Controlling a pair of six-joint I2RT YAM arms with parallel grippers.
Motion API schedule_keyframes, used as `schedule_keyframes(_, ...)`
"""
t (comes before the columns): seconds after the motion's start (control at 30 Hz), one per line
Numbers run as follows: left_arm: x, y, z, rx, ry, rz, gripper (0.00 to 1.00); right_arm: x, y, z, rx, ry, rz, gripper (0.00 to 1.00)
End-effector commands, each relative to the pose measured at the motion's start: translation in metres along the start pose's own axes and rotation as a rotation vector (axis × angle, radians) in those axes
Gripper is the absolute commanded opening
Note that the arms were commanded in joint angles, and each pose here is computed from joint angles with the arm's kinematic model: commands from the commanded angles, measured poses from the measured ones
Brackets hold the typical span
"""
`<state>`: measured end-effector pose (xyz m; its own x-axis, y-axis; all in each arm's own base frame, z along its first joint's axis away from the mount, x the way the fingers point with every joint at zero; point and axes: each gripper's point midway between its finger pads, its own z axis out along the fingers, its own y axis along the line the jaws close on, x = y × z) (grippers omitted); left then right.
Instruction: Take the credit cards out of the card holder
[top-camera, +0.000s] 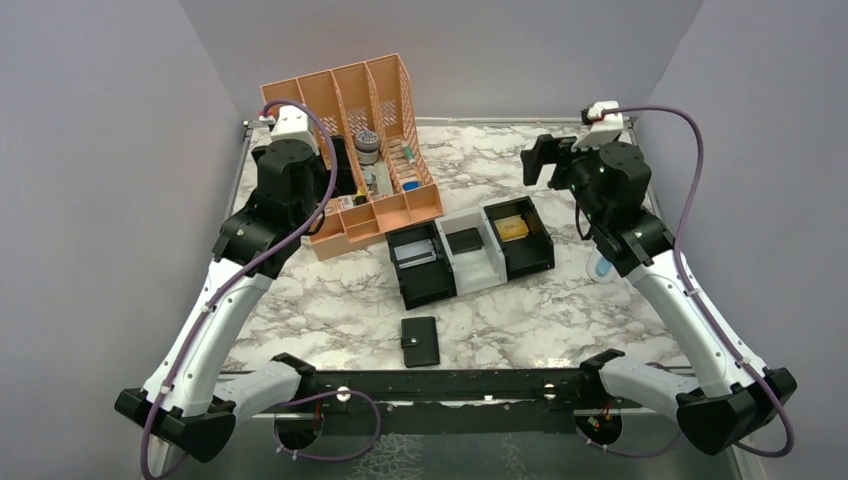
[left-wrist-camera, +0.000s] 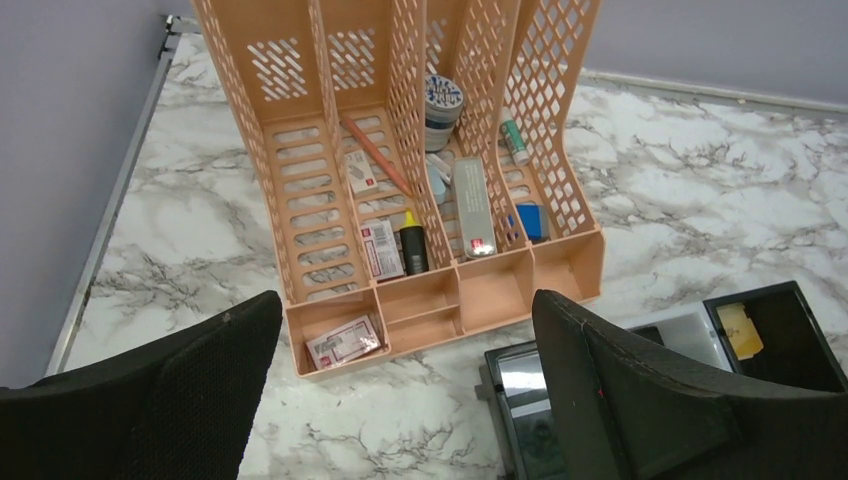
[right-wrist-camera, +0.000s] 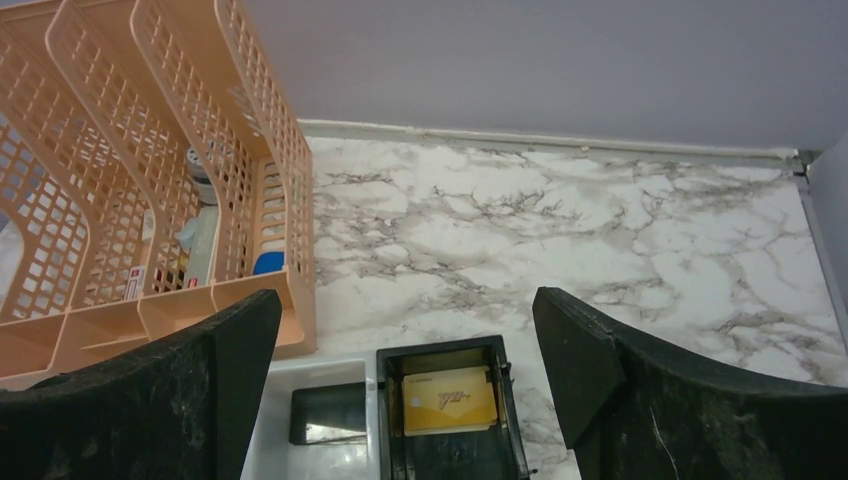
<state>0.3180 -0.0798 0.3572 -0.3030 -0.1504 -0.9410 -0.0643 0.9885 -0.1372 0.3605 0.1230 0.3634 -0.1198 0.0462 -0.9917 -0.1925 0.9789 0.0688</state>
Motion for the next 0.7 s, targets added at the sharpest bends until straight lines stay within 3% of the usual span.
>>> schedule_keyframes(0.0,0.013,-0.006,-0.001,0.070,0.016,-0.018,0.99,0.008,0.003,-0.012,-0.061,-0.008,0.097,1.00)
schedule_keyframes(0.43,0.108,-0.022,0.028,0.173,0.266,-0.051,0.99,0.077,0.036,-0.018,-0.340,0.179,0.175,1.00)
schedule_keyframes(0.67,0.149,-0.023,0.037,0.170,0.376,-0.089,0.99,0.103,0.067,0.003,-0.511,0.334,0.278,0.99)
